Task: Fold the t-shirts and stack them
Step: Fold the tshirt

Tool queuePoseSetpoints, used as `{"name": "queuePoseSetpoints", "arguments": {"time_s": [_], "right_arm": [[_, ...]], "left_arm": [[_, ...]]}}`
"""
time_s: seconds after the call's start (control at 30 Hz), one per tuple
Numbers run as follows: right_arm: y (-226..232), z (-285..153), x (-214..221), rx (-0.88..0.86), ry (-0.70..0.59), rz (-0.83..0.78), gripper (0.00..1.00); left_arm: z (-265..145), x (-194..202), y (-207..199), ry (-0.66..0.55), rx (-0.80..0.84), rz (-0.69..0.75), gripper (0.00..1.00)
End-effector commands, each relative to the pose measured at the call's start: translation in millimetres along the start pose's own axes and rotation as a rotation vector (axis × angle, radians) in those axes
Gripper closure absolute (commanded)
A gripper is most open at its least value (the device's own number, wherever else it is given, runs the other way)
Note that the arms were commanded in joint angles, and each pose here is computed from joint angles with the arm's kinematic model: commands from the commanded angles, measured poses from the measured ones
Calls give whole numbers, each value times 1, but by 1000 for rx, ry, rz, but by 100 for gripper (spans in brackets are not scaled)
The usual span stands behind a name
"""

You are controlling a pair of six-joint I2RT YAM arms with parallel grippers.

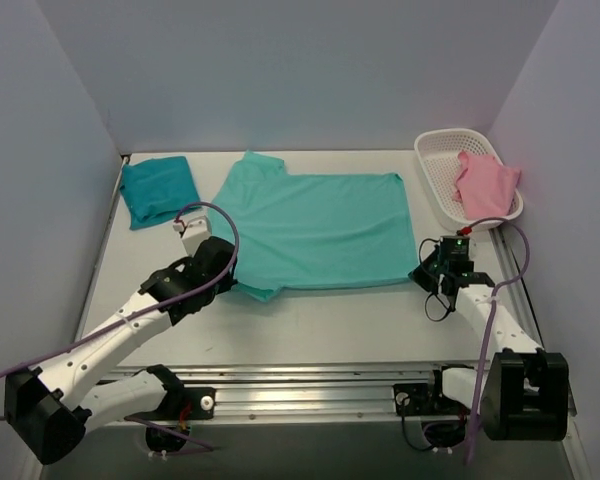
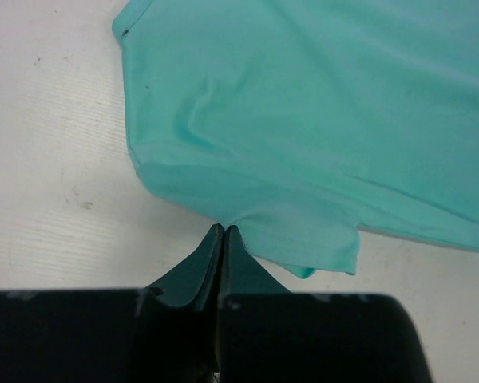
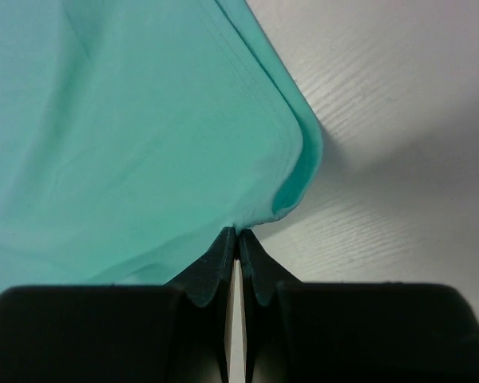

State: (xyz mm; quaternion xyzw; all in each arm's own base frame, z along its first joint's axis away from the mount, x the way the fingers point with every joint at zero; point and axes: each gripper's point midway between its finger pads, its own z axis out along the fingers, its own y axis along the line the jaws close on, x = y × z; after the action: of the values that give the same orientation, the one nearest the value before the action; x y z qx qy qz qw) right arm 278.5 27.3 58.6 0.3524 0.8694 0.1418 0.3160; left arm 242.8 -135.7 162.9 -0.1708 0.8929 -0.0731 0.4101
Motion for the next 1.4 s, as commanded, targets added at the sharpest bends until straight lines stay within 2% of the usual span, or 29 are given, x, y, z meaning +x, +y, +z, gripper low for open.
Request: {"name": "queuePoseSetpoints", "arguments": {"time_s": [0.0,0.13,0.27,0.53,0.73,1.0,1.2,1.37], "right_arm": [[8,7,-19,13,-33,-4,100],[14,21,-32,26,-53,2,100],[22,38,-42,38,-52,14,100],[43,64,-63,56,-55,44,100],[61,70,-78,50,-76,49,100],[73,86,-97,72,-88,47,100],[80,113,-89,103,-72,27,100],[80,136,-77,131,-47,16,100]], "left_arm": [[12,-34,-23,-43,62,2,98],[34,-54,-33,-75,46,-5,98],[67,-62,-43,-40,25,2,98],[107,-96,-60,-66,5,-6,98],[121,-104,-64,-60,11,-5,98],[128,-143,-48,-105,-6,-42,98],[152,-147,-41,-77,-21,-45,98],[184,-134,-38,-23,-27,-48,98]]}}
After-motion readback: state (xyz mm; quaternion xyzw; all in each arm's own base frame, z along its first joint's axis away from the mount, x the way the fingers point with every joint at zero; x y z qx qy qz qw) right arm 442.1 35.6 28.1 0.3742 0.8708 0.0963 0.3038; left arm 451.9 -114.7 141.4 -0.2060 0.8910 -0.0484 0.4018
